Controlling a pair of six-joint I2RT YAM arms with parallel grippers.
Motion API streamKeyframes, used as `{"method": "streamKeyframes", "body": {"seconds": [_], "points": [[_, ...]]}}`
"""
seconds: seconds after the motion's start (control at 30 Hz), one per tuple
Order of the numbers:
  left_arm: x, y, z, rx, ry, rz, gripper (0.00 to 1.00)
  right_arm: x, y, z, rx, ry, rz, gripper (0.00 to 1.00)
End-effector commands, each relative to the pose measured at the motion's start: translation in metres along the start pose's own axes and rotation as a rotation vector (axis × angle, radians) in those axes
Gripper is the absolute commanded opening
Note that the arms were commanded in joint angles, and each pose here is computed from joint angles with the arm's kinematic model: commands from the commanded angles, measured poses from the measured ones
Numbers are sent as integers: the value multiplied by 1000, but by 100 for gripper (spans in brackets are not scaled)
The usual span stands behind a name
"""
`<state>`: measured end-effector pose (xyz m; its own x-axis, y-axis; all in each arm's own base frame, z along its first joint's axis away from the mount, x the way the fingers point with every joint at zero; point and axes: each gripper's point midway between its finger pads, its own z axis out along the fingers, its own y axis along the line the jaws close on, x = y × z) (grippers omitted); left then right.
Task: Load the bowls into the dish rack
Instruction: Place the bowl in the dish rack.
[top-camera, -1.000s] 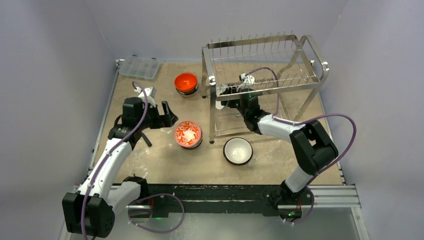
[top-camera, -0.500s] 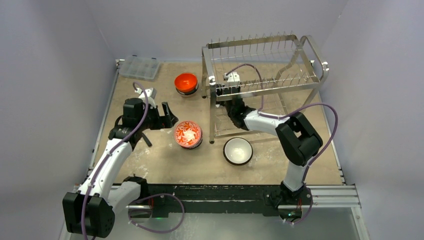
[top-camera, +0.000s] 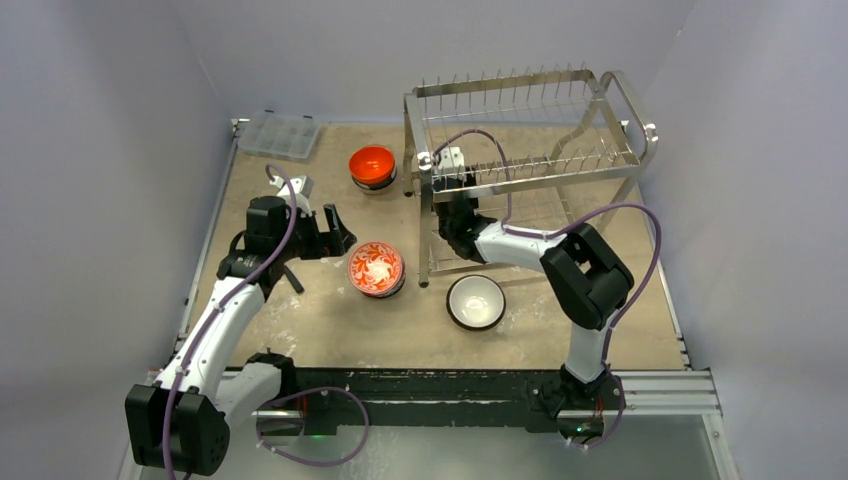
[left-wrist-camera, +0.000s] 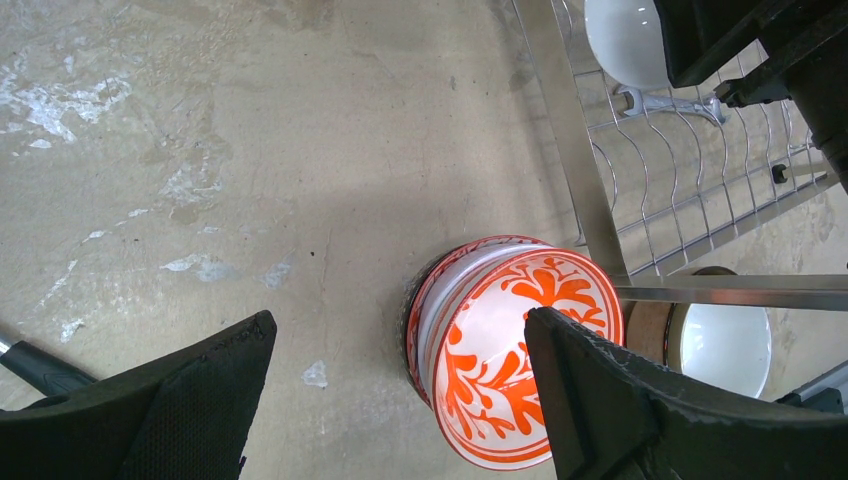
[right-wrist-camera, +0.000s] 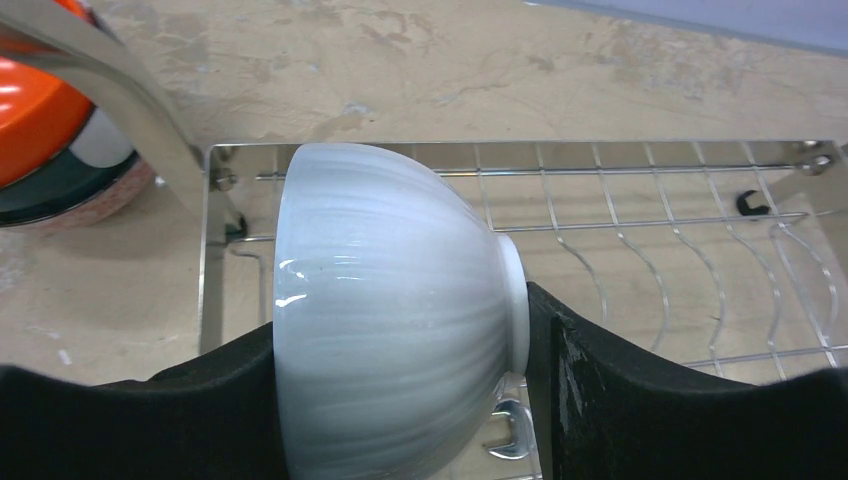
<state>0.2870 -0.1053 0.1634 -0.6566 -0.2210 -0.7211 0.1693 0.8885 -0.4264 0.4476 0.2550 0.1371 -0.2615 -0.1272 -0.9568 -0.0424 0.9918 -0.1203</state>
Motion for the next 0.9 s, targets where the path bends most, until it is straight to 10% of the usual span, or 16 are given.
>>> {"method": "streamKeyframes", "body": {"seconds": [0.0,0.67,0.87], "points": [[-4,-1,0,13,-23,17,93,-52,-13,-3,79,-125,55,0],[-3,1,1,6,-15,13,93,-30,37,14,-62,-40,1,0],[-3,1,1,6,-15,15,93,-24,52,-2,-175,38,95,65]]}}
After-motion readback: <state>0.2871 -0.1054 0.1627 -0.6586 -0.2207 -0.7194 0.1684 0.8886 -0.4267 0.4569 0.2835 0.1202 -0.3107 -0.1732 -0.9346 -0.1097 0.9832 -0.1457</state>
